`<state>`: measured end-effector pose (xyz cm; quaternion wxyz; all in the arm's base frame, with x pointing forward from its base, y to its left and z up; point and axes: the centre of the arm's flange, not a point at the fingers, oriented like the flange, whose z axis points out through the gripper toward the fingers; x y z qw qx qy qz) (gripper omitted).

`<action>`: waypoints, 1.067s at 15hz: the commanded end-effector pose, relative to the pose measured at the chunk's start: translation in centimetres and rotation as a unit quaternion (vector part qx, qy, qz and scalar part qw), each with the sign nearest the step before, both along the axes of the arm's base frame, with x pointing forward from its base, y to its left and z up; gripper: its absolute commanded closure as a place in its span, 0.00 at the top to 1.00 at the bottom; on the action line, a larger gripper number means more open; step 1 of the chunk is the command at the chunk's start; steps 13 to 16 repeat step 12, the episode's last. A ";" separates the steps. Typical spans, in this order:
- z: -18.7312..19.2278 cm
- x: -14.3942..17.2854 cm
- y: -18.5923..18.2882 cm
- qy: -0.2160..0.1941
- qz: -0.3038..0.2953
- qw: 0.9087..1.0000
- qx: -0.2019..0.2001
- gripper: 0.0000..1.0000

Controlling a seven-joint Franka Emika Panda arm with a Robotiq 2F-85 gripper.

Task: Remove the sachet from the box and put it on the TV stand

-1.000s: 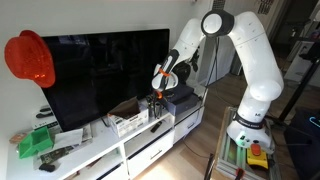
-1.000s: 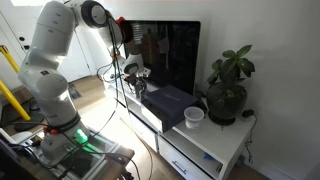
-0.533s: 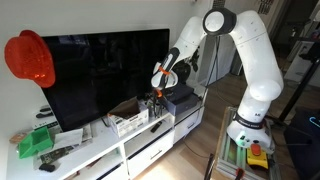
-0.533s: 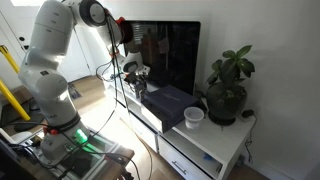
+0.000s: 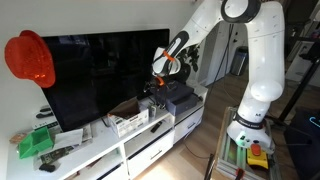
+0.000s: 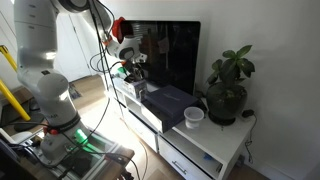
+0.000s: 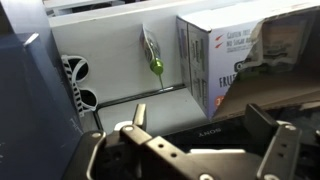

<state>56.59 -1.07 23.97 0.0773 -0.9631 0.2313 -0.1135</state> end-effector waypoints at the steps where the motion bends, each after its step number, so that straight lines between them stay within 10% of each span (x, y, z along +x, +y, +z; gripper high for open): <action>1: 7.0 -2.6 2.2 0.031 0.063 0.997 -0.017 1.00; 16: 11.2 -2.8 4.8 0.033 0.109 0.993 -0.040 1.00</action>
